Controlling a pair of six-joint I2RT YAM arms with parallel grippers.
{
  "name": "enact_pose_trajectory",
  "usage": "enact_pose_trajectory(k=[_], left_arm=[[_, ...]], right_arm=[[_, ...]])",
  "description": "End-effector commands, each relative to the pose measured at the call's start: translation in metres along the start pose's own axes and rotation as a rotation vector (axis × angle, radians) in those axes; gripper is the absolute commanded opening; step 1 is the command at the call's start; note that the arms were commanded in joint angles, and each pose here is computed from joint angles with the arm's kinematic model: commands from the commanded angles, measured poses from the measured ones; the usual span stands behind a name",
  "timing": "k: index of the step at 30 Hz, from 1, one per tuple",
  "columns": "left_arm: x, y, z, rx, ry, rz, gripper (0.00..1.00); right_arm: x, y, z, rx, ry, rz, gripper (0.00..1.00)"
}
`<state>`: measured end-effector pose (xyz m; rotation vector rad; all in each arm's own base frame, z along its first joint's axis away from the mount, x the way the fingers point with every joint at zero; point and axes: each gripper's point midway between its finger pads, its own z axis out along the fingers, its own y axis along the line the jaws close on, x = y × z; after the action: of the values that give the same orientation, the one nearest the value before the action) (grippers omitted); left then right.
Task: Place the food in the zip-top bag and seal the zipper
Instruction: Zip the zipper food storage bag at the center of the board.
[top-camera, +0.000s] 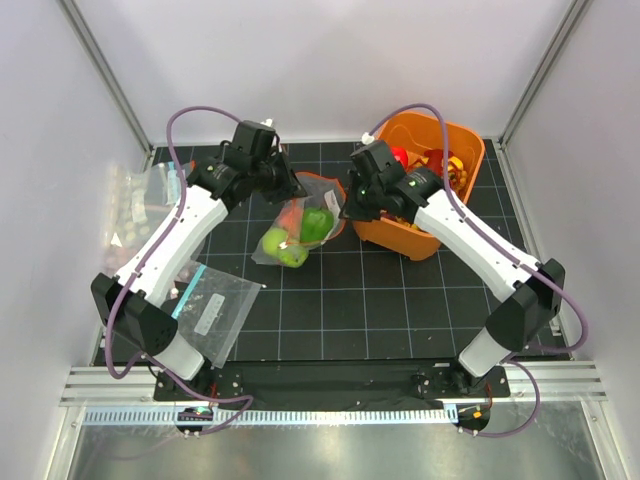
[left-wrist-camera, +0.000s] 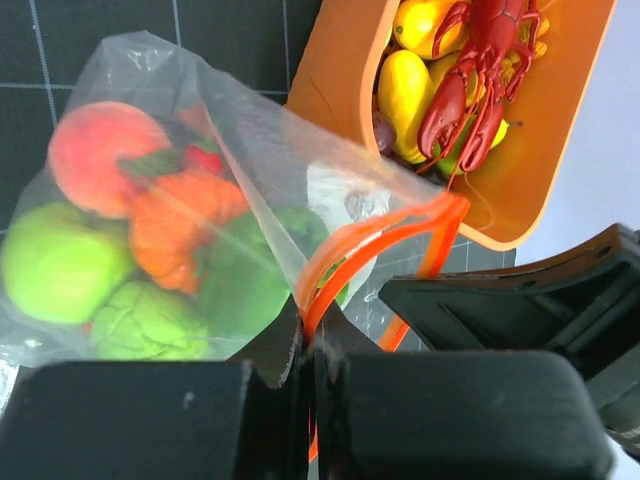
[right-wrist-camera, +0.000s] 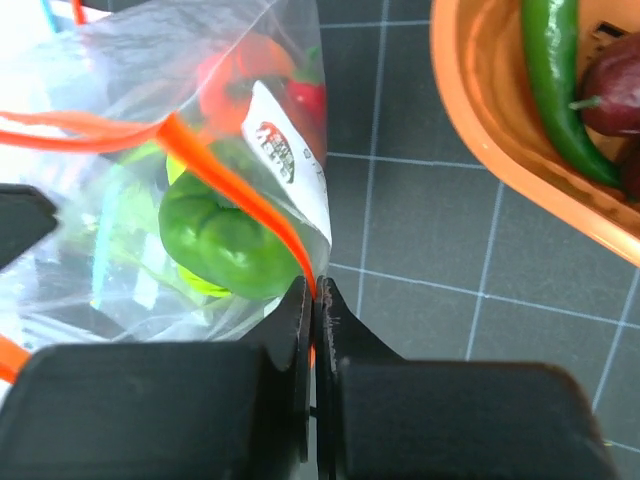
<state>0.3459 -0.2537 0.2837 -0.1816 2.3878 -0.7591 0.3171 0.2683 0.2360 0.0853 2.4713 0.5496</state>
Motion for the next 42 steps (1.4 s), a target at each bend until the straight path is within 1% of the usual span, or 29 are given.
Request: enact_pose_trajectory(k=[1,3,6,7,8,9,10,12,14,16,17,18,20,21,23,24,25,28,29,30,31,32,33,35,36,38,39,42], left_arm=[[-0.016,-0.025,-0.028,0.1,-0.052,0.049,0.03],[-0.012,-0.023,-0.024,0.099,-0.021,0.073,0.07],[-0.002,-0.019,-0.022,0.098,0.025,0.101,0.25],[0.002,-0.021,-0.022,0.113,0.042,0.108,0.37],[0.007,-0.018,-0.022,0.114,0.058,0.12,0.42],[0.01,-0.018,-0.024,0.118,0.068,0.127,0.5],[0.016,-0.016,-0.026,0.122,0.093,0.134,0.66],[0.023,-0.01,-0.03,0.115,0.105,0.158,0.88],[0.028,-0.006,-0.033,0.12,0.103,0.177,0.99],[0.033,0.0,-0.039,0.137,0.074,0.211,1.0],[0.033,0.001,-0.042,0.14,0.056,0.223,1.0],[0.036,0.006,-0.047,0.143,0.03,0.245,1.0],[0.036,0.018,-0.055,0.124,-0.029,0.278,1.0],[0.035,0.019,-0.055,0.114,-0.036,0.278,1.0],[0.037,0.025,-0.063,0.139,-0.103,0.325,0.99],[0.03,0.018,-0.067,0.179,-0.166,0.351,0.98],[0.039,0.029,-0.07,0.182,-0.188,0.378,0.98],[0.029,0.032,-0.076,0.197,-0.32,0.424,0.98],[0.038,0.045,-0.064,0.174,-0.305,0.426,0.98],[0.035,0.042,-0.062,0.193,-0.334,0.439,0.98],[0.042,0.037,-0.059,0.24,-0.316,0.456,0.96],[0.053,0.041,-0.048,0.26,-0.28,0.471,0.94],[0.053,0.036,-0.045,0.29,-0.283,0.478,0.89],[0.06,0.031,-0.038,0.331,-0.244,0.48,0.84],[0.062,0.029,-0.031,0.351,-0.234,0.486,0.79],[0.065,0.028,-0.023,0.361,-0.213,0.5,0.72],[0.064,0.031,-0.016,0.346,-0.202,0.518,0.65],[0.055,0.043,-0.002,0.269,-0.219,0.547,0.59]], right_arm=[[-0.027,0.03,-0.019,-0.096,-0.065,0.026,0.01],[-0.032,0.037,-0.022,-0.097,-0.056,0.063,0.01],[-0.032,0.044,-0.019,-0.095,0.01,0.138,0.01],[-0.028,0.039,-0.019,-0.066,0.043,0.164,0.01],[-0.028,0.038,-0.015,-0.062,0.062,0.185,0.01],[-0.034,0.037,-0.012,-0.063,0.068,0.211,0.01],[-0.034,0.038,-0.01,-0.07,0.081,0.248,0.01],[-0.038,0.031,-0.003,-0.062,0.079,0.292,0.01],[-0.037,0.027,0.008,-0.074,0.097,0.35,0.01],[-0.043,0.021,0.019,-0.097,0.107,0.414,0.01],[-0.038,0.019,0.025,-0.104,0.143,0.458,0.01],[-0.039,0.017,0.028,-0.107,0.147,0.474,0.01],[-0.05,0.014,0.033,-0.113,0.122,0.497,0.01],[-0.052,0.012,0.034,-0.109,0.115,0.502,0.01],[-0.062,0.011,0.039,-0.117,0.099,0.517,0.01],[-0.063,0.01,0.041,-0.12,0.101,0.526,0.01],[-0.066,0.008,0.045,-0.125,0.103,0.537,0.01],[-0.068,0.008,0.055,-0.133,0.124,0.559,0.01],[-0.07,0.006,0.057,-0.132,0.121,0.565,0.01],[-0.072,0.006,0.058,-0.134,0.118,0.567,0.01],[-0.075,0.006,0.058,-0.141,0.109,0.573,0.01],[-0.076,0.005,0.059,-0.142,0.107,0.574,0.01],[-0.078,0.003,0.061,-0.141,0.104,0.58,0.01],[-0.08,0.003,0.061,-0.149,0.107,0.579,0.01],[-0.081,0.002,0.063,-0.148,0.11,0.579,0.01],[-0.082,0.001,0.065,-0.147,0.11,0.578,0.01],[-0.084,0.0,0.064,-0.149,0.105,0.578,0.01],[-0.087,-0.001,0.065,-0.157,0.102,0.579,0.01]])
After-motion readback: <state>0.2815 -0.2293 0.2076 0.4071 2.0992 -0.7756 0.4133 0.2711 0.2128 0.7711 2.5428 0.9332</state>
